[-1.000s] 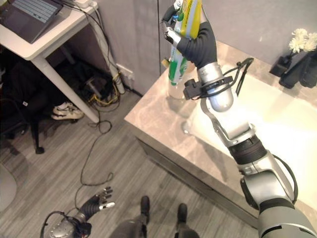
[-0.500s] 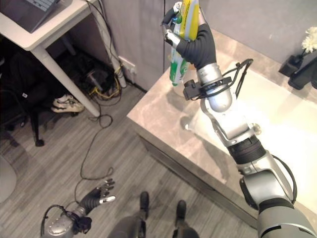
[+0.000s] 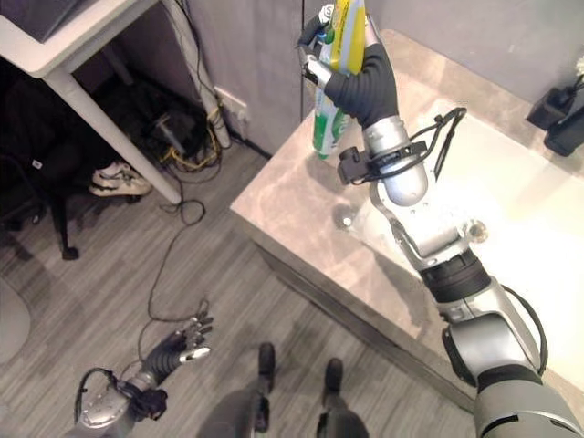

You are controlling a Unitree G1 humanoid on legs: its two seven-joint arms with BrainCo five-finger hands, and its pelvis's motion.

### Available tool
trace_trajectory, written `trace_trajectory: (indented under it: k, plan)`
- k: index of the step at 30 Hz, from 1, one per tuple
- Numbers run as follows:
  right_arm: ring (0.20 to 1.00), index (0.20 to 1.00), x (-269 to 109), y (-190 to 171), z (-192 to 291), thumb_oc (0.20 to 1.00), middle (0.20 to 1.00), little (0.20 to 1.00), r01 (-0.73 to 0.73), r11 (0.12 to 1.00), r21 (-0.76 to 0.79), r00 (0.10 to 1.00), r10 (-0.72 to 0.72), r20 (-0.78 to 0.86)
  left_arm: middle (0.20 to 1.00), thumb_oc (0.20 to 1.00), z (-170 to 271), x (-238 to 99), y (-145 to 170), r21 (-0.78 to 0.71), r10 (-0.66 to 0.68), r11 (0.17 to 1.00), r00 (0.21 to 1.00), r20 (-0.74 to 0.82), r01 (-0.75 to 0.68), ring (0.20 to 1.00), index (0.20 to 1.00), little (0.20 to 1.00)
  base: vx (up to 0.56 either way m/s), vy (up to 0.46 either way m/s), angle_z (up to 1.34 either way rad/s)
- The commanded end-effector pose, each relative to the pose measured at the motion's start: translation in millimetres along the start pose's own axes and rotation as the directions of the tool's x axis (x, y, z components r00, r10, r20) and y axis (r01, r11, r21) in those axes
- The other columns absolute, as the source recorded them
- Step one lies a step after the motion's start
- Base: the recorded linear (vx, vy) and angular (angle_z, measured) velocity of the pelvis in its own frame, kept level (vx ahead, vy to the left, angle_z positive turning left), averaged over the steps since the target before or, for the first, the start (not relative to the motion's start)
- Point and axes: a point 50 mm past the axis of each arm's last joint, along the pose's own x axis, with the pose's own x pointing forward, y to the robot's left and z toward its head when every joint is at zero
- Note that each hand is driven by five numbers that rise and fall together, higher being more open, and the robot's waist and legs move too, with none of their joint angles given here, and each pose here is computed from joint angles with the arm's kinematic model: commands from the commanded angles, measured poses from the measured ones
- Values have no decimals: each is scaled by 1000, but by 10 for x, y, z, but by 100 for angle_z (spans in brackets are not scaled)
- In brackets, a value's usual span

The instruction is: Put brush and paste in cup on sink, flatten towel.

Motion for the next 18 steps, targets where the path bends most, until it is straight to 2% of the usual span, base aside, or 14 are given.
trace_trajectory:
  k: [1,7,9,18]
  plan:
    - [200,200,79,-68,633,200,200,200,-11,997,76,954,-12,299,1000,1000,89,-148,34,26,-28,999,1000,15,28,1000,1000,1000,0,0,0]
    - [200,200,59,-82,801,200,200,200,-22,992,122,927,-26,374,1000,1000,116,-158,29,23,-35,999,999,17,35,1000,1000,1000,0,0,0]
    - [200,200,85,1,852,200,200,200,-32,986,162,917,-36,397,1000,1000,-144,-17,-74,-8,-15,1000,998,-59,14,1000,1000,1000,0,0,0]
    - [200,200,71,-127,1176,200,200,200,16,995,100,845,-67,531,1000,1000,-352,57,3,23,52,999,989,-139,-49,1000,1000,1000,9,2,-3]
